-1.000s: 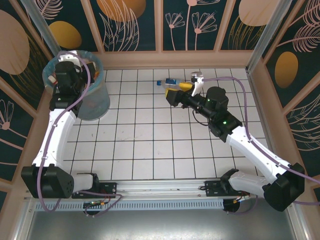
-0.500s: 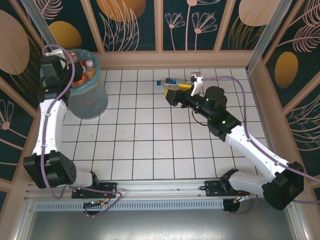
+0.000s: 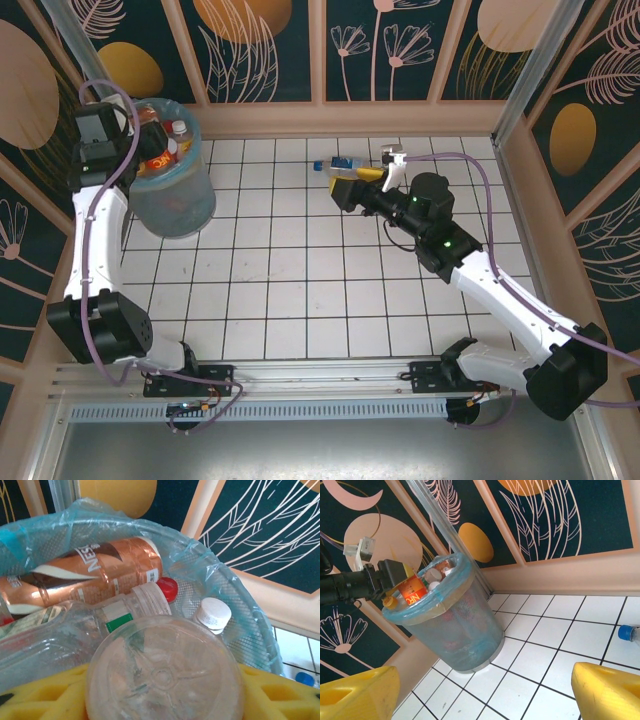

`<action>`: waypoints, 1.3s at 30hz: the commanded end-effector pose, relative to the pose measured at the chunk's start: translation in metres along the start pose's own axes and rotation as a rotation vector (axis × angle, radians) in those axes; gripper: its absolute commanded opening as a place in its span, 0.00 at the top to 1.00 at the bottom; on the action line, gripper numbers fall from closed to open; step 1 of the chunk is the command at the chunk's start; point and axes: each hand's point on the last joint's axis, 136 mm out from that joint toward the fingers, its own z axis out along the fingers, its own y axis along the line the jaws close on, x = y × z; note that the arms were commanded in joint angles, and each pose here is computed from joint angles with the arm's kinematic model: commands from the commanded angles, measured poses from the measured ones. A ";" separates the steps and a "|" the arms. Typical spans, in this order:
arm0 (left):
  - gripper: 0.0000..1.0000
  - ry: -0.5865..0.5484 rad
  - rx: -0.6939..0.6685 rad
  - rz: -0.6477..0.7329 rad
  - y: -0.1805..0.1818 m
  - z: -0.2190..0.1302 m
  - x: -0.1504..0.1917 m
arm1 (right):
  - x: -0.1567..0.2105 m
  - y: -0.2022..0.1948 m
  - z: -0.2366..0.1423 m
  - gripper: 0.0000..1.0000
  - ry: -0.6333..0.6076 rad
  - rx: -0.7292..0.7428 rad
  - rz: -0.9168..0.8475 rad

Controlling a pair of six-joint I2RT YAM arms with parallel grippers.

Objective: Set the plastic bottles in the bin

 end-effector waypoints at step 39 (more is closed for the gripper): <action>0.73 0.108 0.142 0.056 -0.047 -0.005 0.003 | 0.012 -0.011 0.028 0.15 0.067 0.028 0.070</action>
